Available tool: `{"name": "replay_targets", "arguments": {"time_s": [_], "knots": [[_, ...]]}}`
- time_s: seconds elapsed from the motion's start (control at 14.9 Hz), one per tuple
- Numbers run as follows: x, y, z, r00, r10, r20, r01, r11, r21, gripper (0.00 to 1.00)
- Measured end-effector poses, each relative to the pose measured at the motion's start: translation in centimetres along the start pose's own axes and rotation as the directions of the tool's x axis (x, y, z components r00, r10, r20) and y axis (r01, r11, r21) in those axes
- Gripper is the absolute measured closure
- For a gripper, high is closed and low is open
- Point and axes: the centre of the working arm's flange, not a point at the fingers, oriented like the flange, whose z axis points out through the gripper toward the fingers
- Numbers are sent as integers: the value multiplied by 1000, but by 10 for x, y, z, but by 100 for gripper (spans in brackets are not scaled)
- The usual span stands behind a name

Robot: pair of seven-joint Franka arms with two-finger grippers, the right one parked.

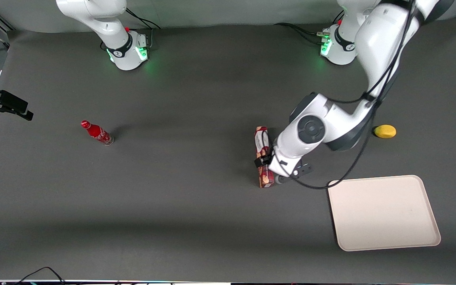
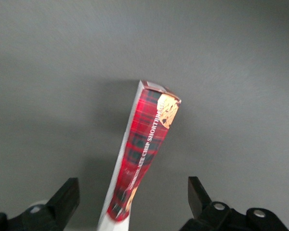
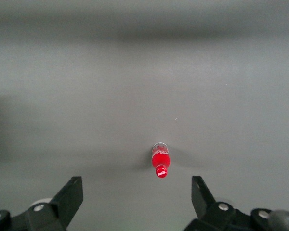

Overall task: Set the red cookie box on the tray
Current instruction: 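Move the open left gripper down over the red plaid cookie box, then close the left gripper on the cookie box and lift it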

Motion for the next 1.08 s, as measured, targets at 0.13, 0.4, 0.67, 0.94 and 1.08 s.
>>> {"name": "replay_targets", "arguments": {"time_s": [0.13,0.4,0.67,0.94,1.08], "knots": [[-6,5,29,1000,4,15,-4,1000,-11,0],[-4,13,47,997,37,-73,-41,998,-54,0],[0,9,75,993,33,-113,-39,998,-54,13],[8,5,73,993,23,-119,-30,998,-54,56],[12,4,71,992,17,-124,-24,998,-57,69]]}}
